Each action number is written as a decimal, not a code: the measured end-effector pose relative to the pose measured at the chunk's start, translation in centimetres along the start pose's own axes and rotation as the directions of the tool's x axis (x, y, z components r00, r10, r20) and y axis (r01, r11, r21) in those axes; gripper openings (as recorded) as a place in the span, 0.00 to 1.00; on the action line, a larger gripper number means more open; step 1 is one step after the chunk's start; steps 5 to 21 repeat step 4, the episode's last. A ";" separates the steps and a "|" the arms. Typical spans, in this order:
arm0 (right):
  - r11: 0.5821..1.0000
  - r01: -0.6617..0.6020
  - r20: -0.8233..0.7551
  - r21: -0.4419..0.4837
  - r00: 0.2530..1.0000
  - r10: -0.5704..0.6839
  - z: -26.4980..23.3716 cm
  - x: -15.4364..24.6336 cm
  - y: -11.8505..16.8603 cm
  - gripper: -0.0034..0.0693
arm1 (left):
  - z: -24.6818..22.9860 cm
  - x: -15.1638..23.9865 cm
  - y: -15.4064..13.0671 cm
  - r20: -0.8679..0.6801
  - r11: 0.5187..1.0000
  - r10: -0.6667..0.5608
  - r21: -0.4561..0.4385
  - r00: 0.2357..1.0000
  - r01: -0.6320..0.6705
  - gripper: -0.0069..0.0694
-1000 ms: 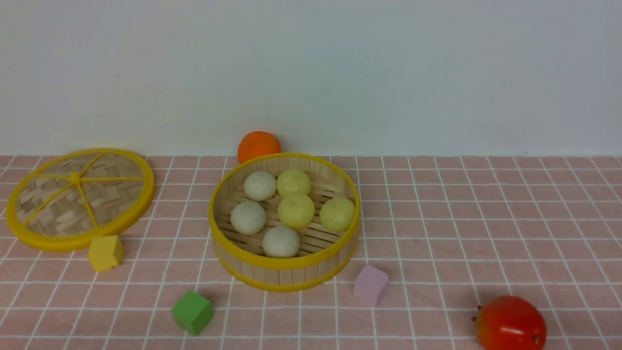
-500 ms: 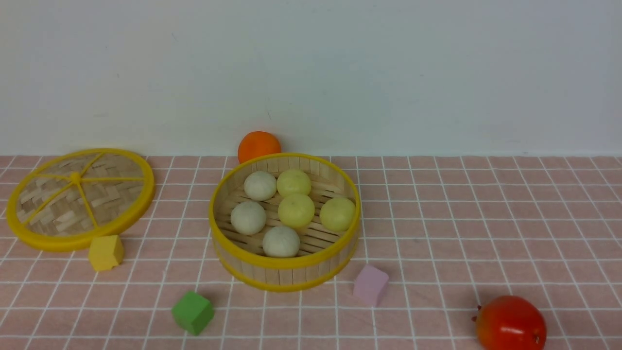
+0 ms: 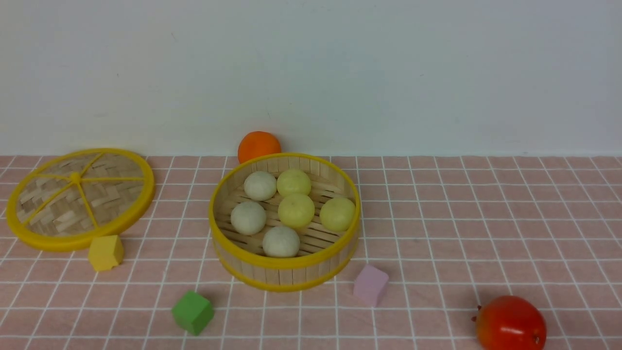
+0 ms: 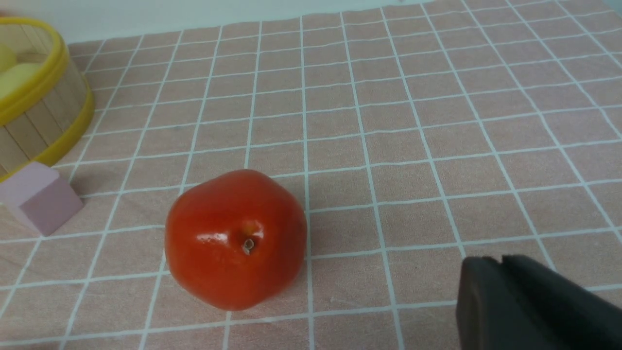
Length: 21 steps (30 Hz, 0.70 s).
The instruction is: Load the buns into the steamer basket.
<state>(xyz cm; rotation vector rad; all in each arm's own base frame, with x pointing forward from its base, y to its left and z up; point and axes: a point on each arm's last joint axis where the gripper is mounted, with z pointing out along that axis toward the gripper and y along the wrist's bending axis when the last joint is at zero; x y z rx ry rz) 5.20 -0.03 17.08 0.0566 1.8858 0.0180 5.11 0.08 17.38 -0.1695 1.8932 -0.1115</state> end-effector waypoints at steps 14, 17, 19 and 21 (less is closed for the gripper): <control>1.000 0.000 0.000 0.000 1.000 0.000 0.0 0.0 0.0 0.17 | 0.0 0.0 0.0 0.000 1.000 0.000 0.000 1.000 0.000 0.40; 1.000 0.000 0.000 0.000 1.000 0.000 0.0 0.0 0.0 0.17 | 0.0 0.0 0.0 0.000 1.000 0.000 0.000 1.000 0.000 0.40; 1.000 0.000 0.000 0.000 1.000 0.000 0.0 0.0 0.0 0.17 | 0.0 0.0 0.0 0.000 1.000 0.000 0.000 1.000 0.000 0.40; 1.000 0.000 0.000 0.000 1.000 0.000 0.0 0.0 0.0 0.17 | 0.0 0.0 0.0 0.000 1.000 0.000 0.000 1.000 0.000 0.40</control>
